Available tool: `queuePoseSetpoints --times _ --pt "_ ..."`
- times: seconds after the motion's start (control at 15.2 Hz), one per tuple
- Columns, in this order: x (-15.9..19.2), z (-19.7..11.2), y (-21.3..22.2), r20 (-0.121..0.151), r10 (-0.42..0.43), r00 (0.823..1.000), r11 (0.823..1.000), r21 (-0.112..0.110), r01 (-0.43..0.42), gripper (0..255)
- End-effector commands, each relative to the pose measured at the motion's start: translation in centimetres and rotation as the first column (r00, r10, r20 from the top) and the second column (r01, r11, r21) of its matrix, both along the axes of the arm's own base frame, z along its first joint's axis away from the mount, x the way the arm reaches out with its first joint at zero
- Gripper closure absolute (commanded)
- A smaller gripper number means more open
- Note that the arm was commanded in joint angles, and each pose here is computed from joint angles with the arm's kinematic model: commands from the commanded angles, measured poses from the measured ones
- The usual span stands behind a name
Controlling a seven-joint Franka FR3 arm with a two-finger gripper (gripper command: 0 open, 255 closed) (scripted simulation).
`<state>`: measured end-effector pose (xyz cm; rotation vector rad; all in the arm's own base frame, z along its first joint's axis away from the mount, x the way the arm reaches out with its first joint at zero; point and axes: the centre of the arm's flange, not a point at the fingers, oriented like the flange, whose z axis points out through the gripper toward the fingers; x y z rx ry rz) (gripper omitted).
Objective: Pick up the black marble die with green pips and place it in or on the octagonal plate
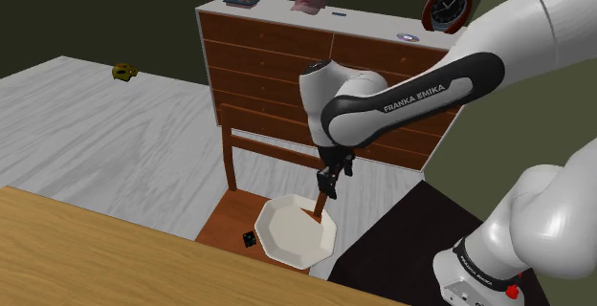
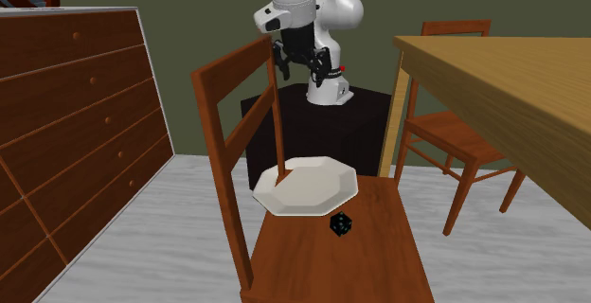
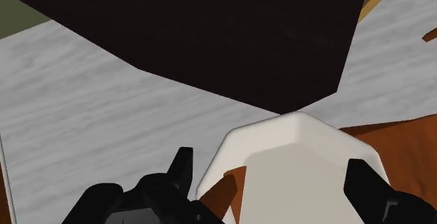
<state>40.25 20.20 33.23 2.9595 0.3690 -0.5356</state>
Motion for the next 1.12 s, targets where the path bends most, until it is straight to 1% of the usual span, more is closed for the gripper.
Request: queuePoseSetpoints --times 0.0,0.2,0.26,0.33,0.53,0.79,0.86,0.92,1.06 --pt "2.2 -1.3 2.6 0.144 0.044 0.989 0.995 0.078 -0.056 0" --pt "3.4 -4.1 4.7 0.166 0.111 0.98 0.987 0.094 -0.128 0" --pt "-0.2 -1.4 0.5 -0.018 0.065 0.998 0.997 -0.035 -0.066 0" --pt "-0.2 -1.4 0.5 -0.018 0.065 0.998 0.997 -0.035 -0.066 0" --pt "1.0 -4.1 2.2 0.017 0.124 0.992 0.992 -0.004 -0.124 0" --pt "2.5 -7.4 4.8 0.066 0.199 0.978 0.979 0.034 -0.201 0" --pt "-0.4 -2.3 2.1 -0.017 -0.001 1.0 0.991 -0.135 -0.001 0" --pt "-0.4 -2.3 2.1 -0.017 -0.001 1.0 0.991 -0.135 -0.001 0" --pt "0.5 -4.0 3.0 0.004 0.044 0.999 0.993 -0.106 -0.043 0"
